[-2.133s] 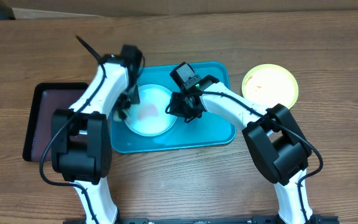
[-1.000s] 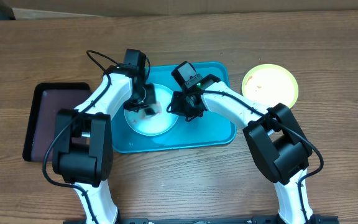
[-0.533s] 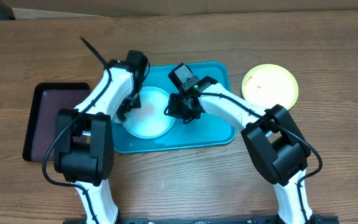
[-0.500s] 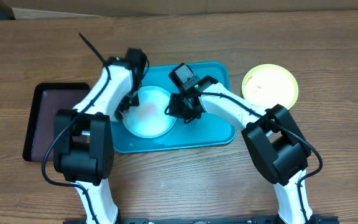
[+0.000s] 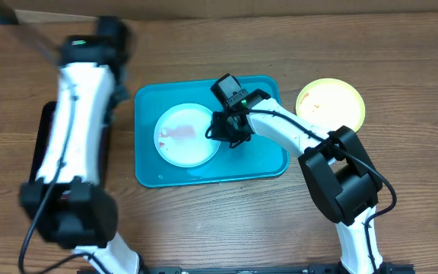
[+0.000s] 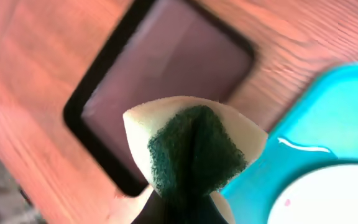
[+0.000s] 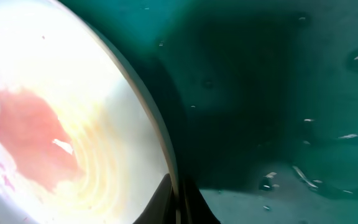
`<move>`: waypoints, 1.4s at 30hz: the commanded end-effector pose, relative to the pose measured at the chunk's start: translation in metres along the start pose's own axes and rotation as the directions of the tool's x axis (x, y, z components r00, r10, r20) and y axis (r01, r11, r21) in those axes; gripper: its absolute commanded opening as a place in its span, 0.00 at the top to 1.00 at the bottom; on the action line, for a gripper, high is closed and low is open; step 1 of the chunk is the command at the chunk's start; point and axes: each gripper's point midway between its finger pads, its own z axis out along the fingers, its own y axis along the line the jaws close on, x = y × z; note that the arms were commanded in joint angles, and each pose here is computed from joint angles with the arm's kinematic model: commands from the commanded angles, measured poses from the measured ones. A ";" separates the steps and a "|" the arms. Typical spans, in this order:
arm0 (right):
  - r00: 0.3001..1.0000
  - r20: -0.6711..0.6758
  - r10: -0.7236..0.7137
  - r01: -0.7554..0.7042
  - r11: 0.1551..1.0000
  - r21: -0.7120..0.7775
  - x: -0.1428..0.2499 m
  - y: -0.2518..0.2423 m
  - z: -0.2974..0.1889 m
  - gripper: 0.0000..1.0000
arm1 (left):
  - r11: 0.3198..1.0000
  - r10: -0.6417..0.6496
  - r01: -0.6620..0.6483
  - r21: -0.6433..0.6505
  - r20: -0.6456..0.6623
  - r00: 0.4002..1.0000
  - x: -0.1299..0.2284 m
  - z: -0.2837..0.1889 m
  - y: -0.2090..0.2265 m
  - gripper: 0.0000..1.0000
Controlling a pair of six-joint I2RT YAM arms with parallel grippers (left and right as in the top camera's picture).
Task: Clean dirty plates on tray and stack at the side
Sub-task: 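Lift the white plate with the right gripper and stack it on the yellow plate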
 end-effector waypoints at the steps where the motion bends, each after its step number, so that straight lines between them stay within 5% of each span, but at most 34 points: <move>1: 0.990 0.111 -0.088 0.092 0.995 -0.035 -0.024 0.024 -0.041 0.96 | 0.985 -0.154 0.161 0.056 -0.111 0.982 -0.003 0.006 0.029 0.95; 7: 0.938 0.293 -0.183 0.162 0.982 0.097 -0.044 0.041 -0.106 0.96 | 0.960 -0.274 0.281 -0.006 -0.240 0.931 0.006 0.039 0.072 0.96; 14: 0.770 0.480 -0.421 0.195 0.871 0.452 -0.052 0.054 -0.181 0.96 | 0.939 -0.340 0.339 -0.053 -0.275 0.900 0.012 0.066 0.091 0.96; 19: 0.584 0.463 -0.667 0.154 0.651 0.743 -0.045 0.068 -0.227 0.96 | 0.939 -0.340 0.340 -0.052 -0.278 0.898 0.019 0.088 0.084 0.96; 25: 0.449 0.410 -0.794 -0.005 0.457 0.890 -0.031 0.085 -0.273 0.96 | 0.942 -0.332 0.331 -0.057 -0.305 0.892 0.034 0.107 0.078 0.96; 34: 0.401 0.298 -0.866 -0.043 0.307 0.951 -0.021 0.100 -0.294 0.96 | 0.942 -0.331 0.330 -0.059 -0.308 0.892 0.036 0.108 0.078 0.96; 42: 0.401 0.303 -0.865 -0.067 0.302 0.951 -0.020 0.099 -0.298 0.96 | 0.942 -0.331 0.330 -0.059 -0.308 0.892 0.036 0.108 0.078 0.95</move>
